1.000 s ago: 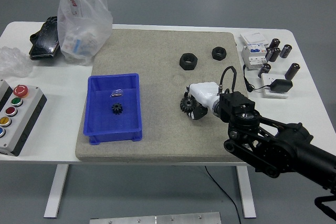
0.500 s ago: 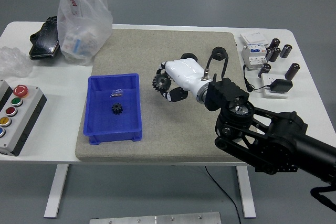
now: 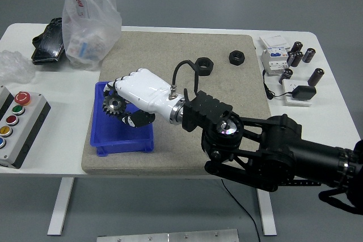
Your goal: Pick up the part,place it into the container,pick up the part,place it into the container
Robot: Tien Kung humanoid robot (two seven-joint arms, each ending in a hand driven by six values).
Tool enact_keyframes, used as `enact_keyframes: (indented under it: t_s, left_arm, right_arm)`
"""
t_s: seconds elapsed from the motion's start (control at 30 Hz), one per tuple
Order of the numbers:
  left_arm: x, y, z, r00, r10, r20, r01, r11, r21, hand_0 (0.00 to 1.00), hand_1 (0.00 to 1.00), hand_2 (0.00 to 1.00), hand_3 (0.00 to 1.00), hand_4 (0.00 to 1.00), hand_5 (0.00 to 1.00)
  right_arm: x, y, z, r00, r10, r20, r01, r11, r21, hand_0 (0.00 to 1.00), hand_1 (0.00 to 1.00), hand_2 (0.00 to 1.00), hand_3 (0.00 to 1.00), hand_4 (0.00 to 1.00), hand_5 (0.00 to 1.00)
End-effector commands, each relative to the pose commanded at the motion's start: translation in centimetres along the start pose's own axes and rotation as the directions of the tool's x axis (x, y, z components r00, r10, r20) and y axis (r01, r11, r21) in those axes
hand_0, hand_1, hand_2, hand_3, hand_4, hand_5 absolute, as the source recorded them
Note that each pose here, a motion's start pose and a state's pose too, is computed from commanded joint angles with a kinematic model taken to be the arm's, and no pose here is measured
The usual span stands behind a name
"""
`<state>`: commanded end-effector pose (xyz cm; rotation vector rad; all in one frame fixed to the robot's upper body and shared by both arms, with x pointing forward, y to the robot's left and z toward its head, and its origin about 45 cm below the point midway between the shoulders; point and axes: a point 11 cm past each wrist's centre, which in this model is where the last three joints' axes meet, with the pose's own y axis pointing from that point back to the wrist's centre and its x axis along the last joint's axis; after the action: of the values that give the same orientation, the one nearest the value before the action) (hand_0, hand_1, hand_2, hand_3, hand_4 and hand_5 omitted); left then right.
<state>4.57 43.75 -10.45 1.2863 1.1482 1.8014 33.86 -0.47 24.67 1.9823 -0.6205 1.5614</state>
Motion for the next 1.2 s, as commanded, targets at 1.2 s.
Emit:
enact_keyframes:
  t_s: [1.2]
  left_arm:
    - [0.1,0.0,0.2,1.0,0.001,0.006,-0.001,1.0,-0.002,0.744,0.696,0.696,0.752,0.778,0.546]
  right_arm:
    - [-3.6,0.2,0.5,0.981,-0.183,-0.069,0.177,0.981,-0.076,0.74,0.757,0.72,0.698,0.427,0.105]
